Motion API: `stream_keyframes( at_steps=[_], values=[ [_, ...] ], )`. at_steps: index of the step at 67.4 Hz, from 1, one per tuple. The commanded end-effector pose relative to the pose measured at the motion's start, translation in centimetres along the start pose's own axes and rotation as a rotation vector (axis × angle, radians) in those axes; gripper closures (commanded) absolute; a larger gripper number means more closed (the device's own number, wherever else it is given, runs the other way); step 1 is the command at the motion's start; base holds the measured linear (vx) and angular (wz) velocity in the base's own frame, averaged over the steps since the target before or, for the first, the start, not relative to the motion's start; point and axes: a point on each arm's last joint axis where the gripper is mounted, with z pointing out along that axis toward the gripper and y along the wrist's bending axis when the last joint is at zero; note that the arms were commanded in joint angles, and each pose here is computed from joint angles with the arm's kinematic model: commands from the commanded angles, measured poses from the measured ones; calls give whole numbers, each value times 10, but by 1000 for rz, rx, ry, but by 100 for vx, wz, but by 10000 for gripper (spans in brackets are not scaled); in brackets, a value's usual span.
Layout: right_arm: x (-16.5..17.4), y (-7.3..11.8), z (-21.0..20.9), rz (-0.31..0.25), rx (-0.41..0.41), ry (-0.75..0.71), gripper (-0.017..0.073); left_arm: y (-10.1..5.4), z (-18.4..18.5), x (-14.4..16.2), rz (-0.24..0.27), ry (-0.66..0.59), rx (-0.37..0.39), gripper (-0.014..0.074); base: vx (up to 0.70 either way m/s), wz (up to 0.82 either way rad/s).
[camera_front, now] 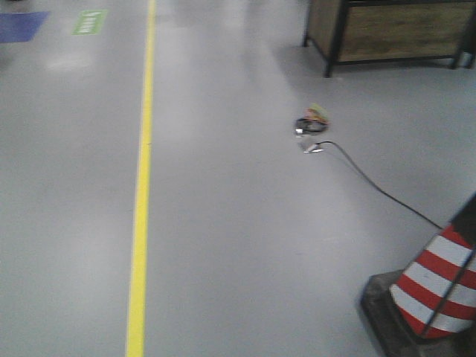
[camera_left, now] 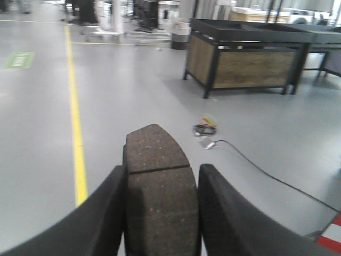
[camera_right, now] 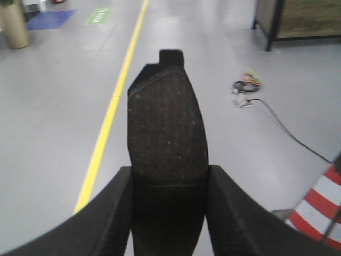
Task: Move and align brake pads A on conveyor
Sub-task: 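Drive past the striped cones toward the black belt conveyor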
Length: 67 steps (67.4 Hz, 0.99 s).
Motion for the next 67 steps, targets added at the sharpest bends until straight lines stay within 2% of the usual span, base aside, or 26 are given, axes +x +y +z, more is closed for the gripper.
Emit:
stream_keyframes(
  at_steps=[1, 67],
  values=[
    [-17, 1, -4, -12, -5, -115, 571, -2, -2, -18, -9, -122, 14, 600, 24, -65],
    [-17, 1, -4, -12, -5, -114, 571, -2, -2, -18, -9, -122, 14, 600, 17, -80]
  ],
)
